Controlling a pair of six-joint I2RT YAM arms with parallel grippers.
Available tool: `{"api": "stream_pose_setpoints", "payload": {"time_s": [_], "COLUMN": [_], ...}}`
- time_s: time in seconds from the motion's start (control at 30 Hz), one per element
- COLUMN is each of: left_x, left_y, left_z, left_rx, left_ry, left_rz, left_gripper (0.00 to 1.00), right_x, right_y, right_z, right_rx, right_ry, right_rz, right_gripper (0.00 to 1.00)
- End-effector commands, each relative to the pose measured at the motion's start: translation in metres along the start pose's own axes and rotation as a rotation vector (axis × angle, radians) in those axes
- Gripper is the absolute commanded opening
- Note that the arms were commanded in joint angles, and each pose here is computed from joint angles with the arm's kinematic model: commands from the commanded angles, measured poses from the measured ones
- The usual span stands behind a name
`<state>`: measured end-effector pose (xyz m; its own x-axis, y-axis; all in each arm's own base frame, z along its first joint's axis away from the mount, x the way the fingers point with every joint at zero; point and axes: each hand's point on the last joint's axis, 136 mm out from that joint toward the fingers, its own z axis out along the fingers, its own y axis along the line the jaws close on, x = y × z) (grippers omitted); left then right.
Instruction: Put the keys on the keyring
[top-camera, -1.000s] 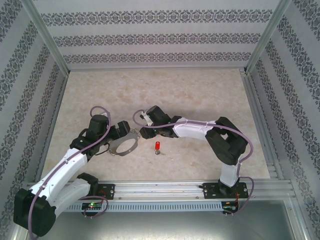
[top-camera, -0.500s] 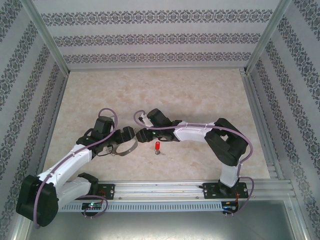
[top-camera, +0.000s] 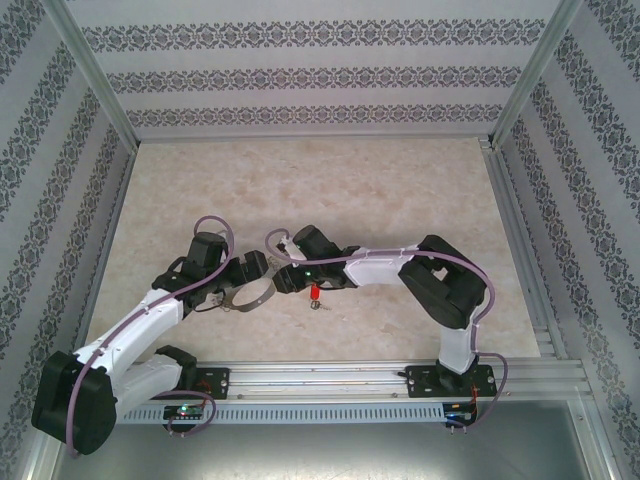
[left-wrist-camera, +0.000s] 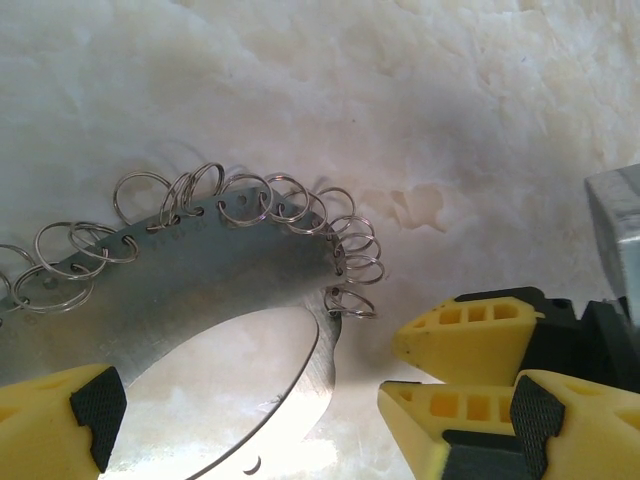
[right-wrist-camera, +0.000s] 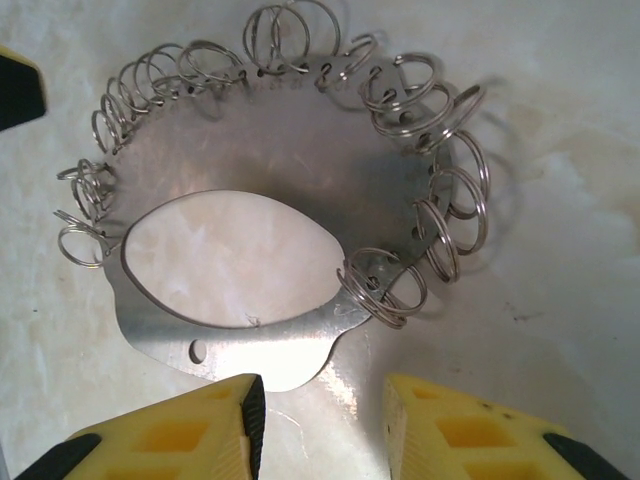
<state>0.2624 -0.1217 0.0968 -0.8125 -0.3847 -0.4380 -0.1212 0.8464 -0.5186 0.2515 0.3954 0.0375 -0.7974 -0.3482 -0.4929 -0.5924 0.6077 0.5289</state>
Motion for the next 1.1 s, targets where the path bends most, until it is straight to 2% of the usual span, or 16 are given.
{"api": "stream_pose_setpoints", "payload": {"time_s": [0.0,0.47,1.07], "left_x": [-0.015,-0.016,-0.018], "left_y": [-0.013,-0.013,-0.015], "left_z": [-0.006,-0.006,-0.005], "left_rx": [0.024,0.024,0.035], "left_ry": [-0.049,-0.052,-0.06], "left_rz": [0.001,0.006,0.001], "left_gripper": [1.0,1.0,1.0], "right_x": [0.002,-0.018,-0.021], "right_y": [0.001,0.01,-0.009], "right_z": [0.01,0.017,0.021], "right_rx": [-0.015,-0.045,0.017], "right_ry": [0.005,-0.007,0.0], "right_rz": [0.013,-0.008,-0.009], "right_gripper": [0.38,0.35,0.34]}}
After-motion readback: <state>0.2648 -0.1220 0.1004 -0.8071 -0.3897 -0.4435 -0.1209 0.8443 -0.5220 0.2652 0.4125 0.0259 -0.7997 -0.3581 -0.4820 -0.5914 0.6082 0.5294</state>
